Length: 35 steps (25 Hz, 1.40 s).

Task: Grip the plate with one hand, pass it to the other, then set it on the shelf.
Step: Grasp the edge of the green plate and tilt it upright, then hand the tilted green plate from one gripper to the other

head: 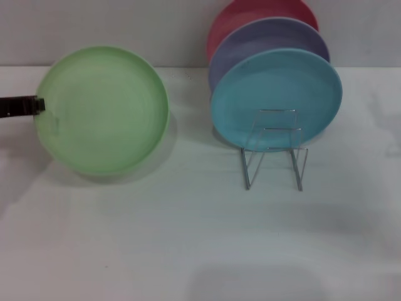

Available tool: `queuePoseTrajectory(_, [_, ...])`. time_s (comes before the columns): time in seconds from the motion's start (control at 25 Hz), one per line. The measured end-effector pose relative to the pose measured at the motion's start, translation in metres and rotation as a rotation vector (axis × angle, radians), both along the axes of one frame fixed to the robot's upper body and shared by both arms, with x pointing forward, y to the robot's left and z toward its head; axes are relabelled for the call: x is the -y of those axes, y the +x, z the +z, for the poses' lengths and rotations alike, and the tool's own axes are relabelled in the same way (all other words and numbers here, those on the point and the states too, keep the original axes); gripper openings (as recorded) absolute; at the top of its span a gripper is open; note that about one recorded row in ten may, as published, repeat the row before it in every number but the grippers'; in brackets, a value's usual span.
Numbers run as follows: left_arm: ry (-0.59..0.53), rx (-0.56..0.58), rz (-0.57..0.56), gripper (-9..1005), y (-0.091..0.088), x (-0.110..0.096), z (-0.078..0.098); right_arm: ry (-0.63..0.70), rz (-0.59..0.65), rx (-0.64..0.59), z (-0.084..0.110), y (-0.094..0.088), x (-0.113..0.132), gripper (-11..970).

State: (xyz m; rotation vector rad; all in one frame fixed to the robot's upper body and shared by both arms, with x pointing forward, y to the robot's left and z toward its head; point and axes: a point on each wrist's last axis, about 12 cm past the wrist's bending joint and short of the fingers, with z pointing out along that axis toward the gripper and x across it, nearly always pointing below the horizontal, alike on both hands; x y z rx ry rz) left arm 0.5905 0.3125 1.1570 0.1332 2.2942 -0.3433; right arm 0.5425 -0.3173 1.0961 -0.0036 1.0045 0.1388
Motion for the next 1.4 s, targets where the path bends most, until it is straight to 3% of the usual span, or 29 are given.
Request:
queuePoseTrajectory(0.4, [0.045,0.275,0.076,40,0.003,0.008,-0.023,0.002,0.002,-0.004,0.000,0.001,-0.001,716])
queuePoseTrajectory(0.96, [0.225,0.720,0.201,47,-0.024,0.062,-0.039,0.006,-0.005,-0.031,-0.004,0.000,-0.001,716])
queuePoseTrajectory(1.16, [0.166,0.839,0.203,49,-0.035,0.075,-0.056,0.005,-0.006,-0.039,-0.005,0.001,-0.001,716])
queuePoseTrajectory(1.4, [-0.018,0.936,0.203,51,-0.049,0.066,-0.078,-0.001,0.008,-0.044,-0.006,0.001,-0.005,717])
